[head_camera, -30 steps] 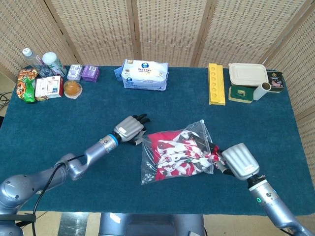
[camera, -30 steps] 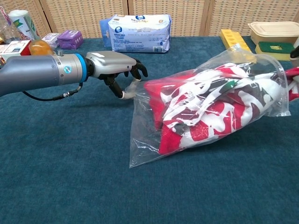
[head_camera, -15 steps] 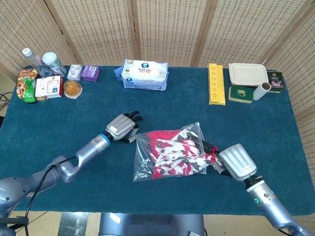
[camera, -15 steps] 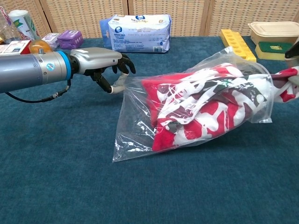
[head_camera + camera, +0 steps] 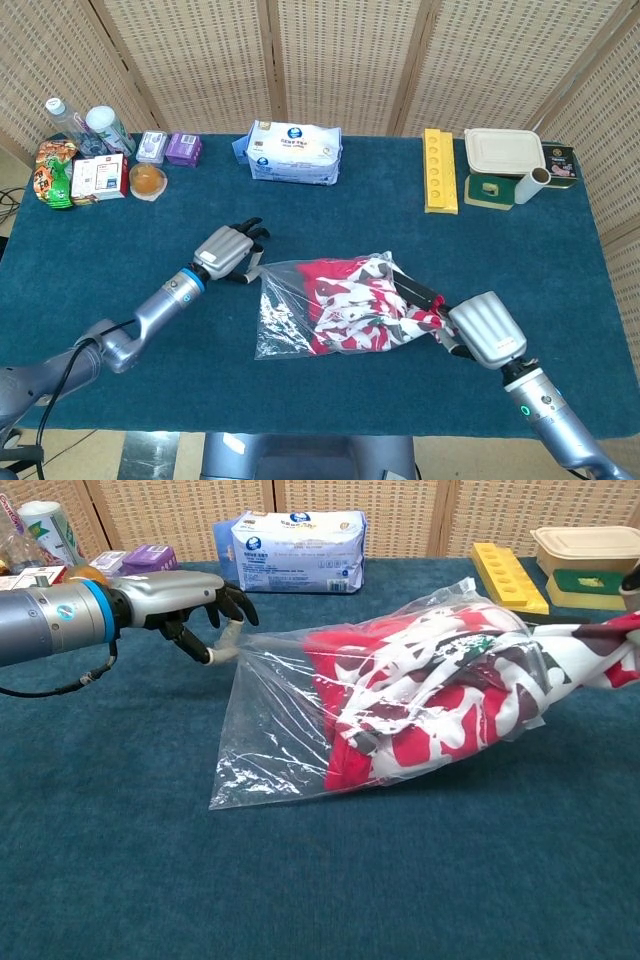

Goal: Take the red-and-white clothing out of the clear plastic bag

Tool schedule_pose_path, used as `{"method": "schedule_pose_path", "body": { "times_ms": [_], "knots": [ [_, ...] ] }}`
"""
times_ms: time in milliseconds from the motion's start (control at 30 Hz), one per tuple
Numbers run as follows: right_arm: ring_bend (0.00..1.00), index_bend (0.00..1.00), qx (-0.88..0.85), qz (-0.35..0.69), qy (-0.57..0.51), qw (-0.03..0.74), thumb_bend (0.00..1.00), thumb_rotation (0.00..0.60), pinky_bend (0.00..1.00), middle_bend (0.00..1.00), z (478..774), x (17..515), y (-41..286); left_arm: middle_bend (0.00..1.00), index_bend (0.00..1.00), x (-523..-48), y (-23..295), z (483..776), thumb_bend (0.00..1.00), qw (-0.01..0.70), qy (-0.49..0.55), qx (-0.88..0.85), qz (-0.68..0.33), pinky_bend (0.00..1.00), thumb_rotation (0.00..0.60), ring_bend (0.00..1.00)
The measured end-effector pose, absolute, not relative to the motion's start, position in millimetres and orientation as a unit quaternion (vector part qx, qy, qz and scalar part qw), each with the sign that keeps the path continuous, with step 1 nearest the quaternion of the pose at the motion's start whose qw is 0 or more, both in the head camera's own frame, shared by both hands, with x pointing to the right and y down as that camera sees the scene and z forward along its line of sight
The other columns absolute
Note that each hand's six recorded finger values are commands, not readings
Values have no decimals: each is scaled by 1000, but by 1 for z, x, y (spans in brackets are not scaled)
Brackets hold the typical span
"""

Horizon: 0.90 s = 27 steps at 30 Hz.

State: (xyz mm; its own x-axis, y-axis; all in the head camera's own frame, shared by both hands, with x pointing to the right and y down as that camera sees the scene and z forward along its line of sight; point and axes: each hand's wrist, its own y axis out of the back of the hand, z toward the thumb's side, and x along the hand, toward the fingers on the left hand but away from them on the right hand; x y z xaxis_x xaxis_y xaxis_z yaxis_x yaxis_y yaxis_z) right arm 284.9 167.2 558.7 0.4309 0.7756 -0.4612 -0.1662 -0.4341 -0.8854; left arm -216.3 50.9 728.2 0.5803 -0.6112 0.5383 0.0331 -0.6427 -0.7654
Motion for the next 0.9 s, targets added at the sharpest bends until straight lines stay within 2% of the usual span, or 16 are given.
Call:
{"method": "schedule_pose_path", "body": {
  "times_ms": [467, 900],
  "knots": [
    [1000, 725, -677, 496, -240, 488, 569, 540, 999, 953, 553, 297, 160, 236, 667, -277, 46, 709, 421, 371, 223, -784, -444, 280, 600, 93],
    [1000, 727, -644, 527, -262, 489, 569, 542, 999, 954, 546, 328, 150, 237, 667, -378, 52, 687, 420, 341, 287, -739, -505, 281, 600, 94]
  ]
}}
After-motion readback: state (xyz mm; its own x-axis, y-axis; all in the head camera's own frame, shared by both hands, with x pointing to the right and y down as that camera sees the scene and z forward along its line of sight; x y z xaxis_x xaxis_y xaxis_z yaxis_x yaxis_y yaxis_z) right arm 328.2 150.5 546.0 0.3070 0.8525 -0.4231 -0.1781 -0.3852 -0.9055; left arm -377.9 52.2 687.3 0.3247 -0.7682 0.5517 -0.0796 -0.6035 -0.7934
